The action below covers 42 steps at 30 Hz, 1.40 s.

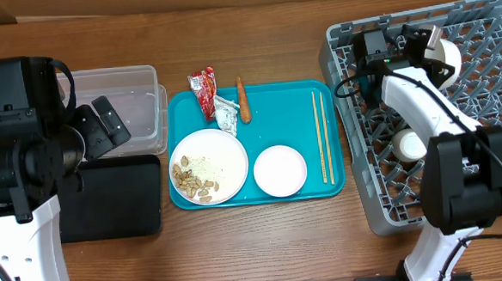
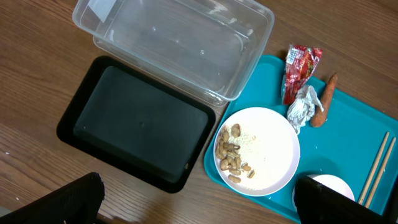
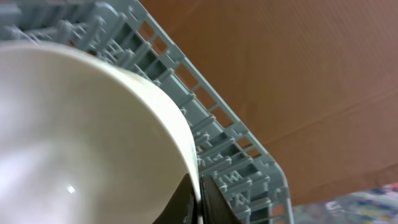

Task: Sort waste into correct bins and load items into the dishwasher
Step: 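Lower the white bowl upside down into the rack's far side and release, then reach the right gripper to the pink bowl and grasp its rim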

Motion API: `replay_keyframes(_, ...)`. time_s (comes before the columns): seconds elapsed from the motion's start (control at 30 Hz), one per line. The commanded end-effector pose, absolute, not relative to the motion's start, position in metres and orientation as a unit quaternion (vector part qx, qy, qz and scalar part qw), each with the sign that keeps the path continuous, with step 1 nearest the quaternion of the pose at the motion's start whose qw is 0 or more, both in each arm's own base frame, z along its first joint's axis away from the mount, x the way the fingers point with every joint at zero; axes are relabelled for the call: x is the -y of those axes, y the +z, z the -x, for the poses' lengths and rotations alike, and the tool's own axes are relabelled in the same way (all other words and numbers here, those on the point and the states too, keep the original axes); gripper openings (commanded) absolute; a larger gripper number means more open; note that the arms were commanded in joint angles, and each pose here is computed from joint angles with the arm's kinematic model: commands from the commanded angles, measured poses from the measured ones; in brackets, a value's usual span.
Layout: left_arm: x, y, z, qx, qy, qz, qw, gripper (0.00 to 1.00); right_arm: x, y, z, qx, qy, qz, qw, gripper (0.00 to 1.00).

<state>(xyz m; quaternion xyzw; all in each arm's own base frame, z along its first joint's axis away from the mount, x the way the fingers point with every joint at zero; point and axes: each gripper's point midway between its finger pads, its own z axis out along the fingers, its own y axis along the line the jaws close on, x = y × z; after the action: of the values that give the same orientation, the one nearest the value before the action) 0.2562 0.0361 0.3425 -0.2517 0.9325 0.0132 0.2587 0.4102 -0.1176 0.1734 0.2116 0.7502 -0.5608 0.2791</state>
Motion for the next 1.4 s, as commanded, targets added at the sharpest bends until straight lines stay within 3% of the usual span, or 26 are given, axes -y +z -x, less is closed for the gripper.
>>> replay_keyframes(0.0,-0.04,0.342,-0.258,-0.93,0.02,0.26,0.257,1.0,0.122,0.163,-0.41,-0.757,-0.572,-0.191,0.253,0.04)
replay_keyframes(0.43,-0.039,0.341,-0.258,-0.931,0.019,0.26,0.257,1.0,0.085,0.164,-0.416,-0.765,-0.567,-0.146,0.268,0.04)
replay_keyframes(0.5,-0.039,0.341,-0.258,-0.931,0.019,0.26,0.257,1.0,0.076,0.167,-0.416,-0.761,-0.575,-0.132,0.271,0.24)
replay_keyframes(0.53,-0.039,0.341,-0.258,-0.931,0.019,0.26,0.257,1.0,0.071,0.17,-0.416,-0.76,-0.574,-0.128,0.276,0.49)
replay_keyframes(0.57,-0.039,0.341,-0.258,-0.931,0.019,0.26,0.257,1.0,0.06,0.177,-0.417,-0.765,-0.562,-0.125,0.29,0.62)
replay_keyframes(0.7,-0.039,0.341,-0.258,-0.931,0.019,0.26,0.257,1.0,0.022,0.189,-0.418,-0.826,-0.463,-0.106,0.303,0.62)
replay_keyframes(0.93,-0.039,0.341,-0.258,-0.931,0.019,0.26,0.257,1.0,-0.088,0.206,-0.402,-0.943,-0.144,-0.049,0.297,0.65)
replay_keyframes(1.1,-0.039,0.341,-0.258,-0.931,0.019,0.26,0.257,1.0,-0.158,0.191,-0.362,-0.978,0.062,0.006,0.197,0.53)
replay_keyframes(1.23,-0.039,0.341,-0.258,-0.931,0.019,0.26,0.257,1.0,-0.171,0.16,-0.336,-0.988,0.097,0.033,0.117,0.47)
replay_keyframes(1.37,-0.039,0.341,-0.258,-0.931,0.019,0.26,0.257,1.0,-0.187,0.111,-0.292,-0.983,0.135,0.123,0.012,0.42)
